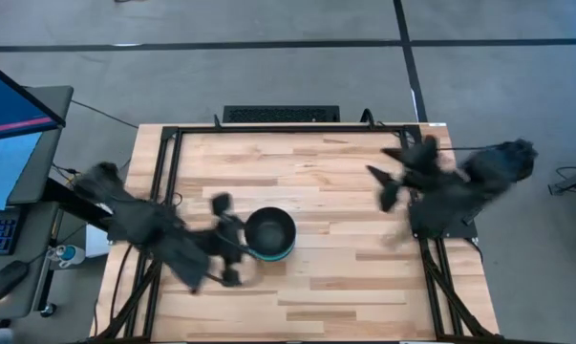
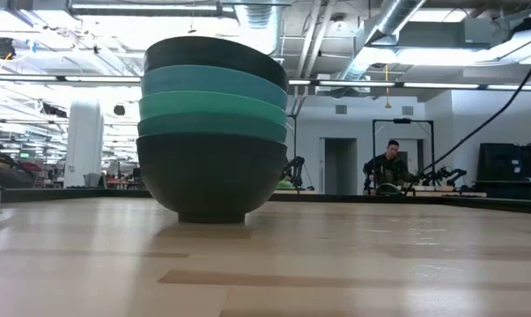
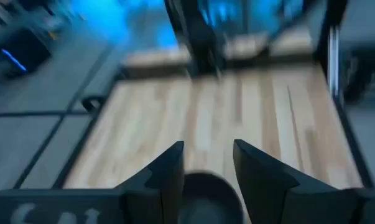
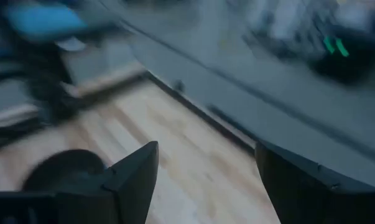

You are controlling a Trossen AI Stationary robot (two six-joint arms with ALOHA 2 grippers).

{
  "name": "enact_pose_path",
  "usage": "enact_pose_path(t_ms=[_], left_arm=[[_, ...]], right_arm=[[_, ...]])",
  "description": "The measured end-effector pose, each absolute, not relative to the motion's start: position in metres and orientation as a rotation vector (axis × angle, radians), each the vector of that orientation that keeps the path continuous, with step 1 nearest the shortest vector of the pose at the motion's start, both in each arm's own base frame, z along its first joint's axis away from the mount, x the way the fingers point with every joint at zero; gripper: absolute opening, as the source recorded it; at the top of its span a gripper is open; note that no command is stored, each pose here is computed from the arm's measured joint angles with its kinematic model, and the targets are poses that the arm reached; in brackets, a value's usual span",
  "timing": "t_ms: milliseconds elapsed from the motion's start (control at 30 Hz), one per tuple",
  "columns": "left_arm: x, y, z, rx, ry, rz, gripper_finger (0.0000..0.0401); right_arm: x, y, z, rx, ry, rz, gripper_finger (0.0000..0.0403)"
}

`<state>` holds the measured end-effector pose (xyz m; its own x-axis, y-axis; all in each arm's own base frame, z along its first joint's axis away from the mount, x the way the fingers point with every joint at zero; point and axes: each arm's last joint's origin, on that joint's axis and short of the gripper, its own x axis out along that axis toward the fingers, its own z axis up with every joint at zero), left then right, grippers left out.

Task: Nest bowls inside each other
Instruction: Return to Home Position

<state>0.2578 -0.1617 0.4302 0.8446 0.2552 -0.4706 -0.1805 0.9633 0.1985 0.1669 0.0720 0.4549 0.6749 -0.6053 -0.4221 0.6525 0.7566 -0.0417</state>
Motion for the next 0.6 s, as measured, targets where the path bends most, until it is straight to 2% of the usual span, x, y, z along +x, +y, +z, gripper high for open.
enact_pose_path(t_ms=[67,167,233,300,367,500,600], left_arm=[[0.234,-0.151,0.444,0.101,0.401,0.256,0.0126],[0.208,-0.133,0.451,0.034,0.21,0.233,0.0119],[0.201,-0.119,0.444,0.003,0.05,0.18,0.0111],[0.196,-0.1,0.42,-0.03,-0.124,0.119,0.0101],[0.188,-0.077,0.386,-0.099,-0.29,0.095,0.0091],[0.165,-0.041,0.312,-0.266,-0.535,0.092,0.0075],[0.152,-0.028,0.282,-0.222,-0.605,0.165,0.0067]], right_arm=[[0.138,0.078,0.463,0.051,0.384,-0.612,0.0292],[0.107,0.081,0.466,0.179,0.359,-0.442,0.0292],[0.096,0.089,0.462,0.095,0.311,-0.369,0.0292],[0.088,0.103,0.458,-0.092,0.191,-0.341,0.0292],[0.071,0.11,0.453,-0.175,0.074,-0.31,0.0292],[0.038,0.093,0.431,-0.114,0.0,-0.1,0.0292],[0.028,0.089,0.406,-0.075,0.002,0.016,0.0292]])
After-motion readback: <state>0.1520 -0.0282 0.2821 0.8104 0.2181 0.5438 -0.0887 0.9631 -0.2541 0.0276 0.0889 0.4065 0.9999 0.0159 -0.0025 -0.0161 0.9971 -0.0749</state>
